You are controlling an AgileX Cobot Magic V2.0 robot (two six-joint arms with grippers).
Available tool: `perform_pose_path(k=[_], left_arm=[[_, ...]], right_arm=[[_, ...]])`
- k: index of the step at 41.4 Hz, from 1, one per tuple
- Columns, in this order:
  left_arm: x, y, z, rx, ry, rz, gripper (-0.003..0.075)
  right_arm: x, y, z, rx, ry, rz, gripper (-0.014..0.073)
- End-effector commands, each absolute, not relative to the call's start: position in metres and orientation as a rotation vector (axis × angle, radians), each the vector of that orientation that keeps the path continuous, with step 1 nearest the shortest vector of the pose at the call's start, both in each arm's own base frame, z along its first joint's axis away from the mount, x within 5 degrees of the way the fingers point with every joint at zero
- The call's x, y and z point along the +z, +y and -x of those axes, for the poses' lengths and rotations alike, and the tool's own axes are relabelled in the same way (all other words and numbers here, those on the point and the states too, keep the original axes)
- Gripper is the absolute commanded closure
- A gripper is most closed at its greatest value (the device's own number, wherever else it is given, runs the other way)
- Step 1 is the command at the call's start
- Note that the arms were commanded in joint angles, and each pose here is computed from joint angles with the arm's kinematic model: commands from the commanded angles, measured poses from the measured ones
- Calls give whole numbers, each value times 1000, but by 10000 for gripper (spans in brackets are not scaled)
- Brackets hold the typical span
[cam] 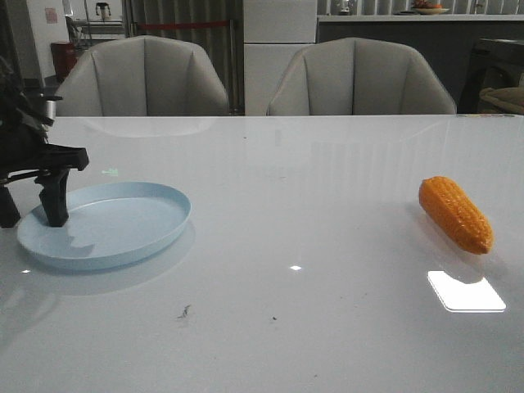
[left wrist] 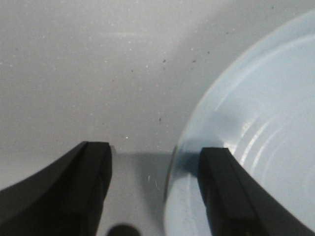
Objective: Place corn on plate with both arms
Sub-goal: 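Lower the left gripper onto the rim of the light-blue plate, then grip the plate rim with the left gripper and drag it toward the table center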
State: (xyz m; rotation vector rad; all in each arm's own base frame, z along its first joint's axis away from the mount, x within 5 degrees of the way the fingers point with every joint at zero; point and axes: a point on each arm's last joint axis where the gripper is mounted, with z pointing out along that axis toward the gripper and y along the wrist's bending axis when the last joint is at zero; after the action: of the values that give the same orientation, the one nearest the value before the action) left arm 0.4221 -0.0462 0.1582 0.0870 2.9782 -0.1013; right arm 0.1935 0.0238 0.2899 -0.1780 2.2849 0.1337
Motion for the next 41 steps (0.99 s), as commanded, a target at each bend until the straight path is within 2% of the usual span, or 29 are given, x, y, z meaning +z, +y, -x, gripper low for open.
perform_pose_path(k=[1,5,9,12,26,34,41], left_arm=[[177,-48,-423,-133,2939,-60,303],[177,-48,-422,-133,2945,-61,440],[177,-47,-422,-133,2951,-61,632],[177,-47,-421,-132,2956,-64,613],[179,-46,-418,-115,3008,-80,631],[204,-48,-425,-132,3000,-94,631],[236,-54,-435,-221,2949,-87,631]], right_arm=[[307,24,-198,126,2185,169,107],[307,24,-198,126,2185,169,107],[307,24,-198,126,2185,169,107],[307,24,-198,126,2185,169,107],[307,24,-198,126,2188,170,107],[306,24,-197,129,2203,173,107],[305,24,-197,129,2206,174,107]])
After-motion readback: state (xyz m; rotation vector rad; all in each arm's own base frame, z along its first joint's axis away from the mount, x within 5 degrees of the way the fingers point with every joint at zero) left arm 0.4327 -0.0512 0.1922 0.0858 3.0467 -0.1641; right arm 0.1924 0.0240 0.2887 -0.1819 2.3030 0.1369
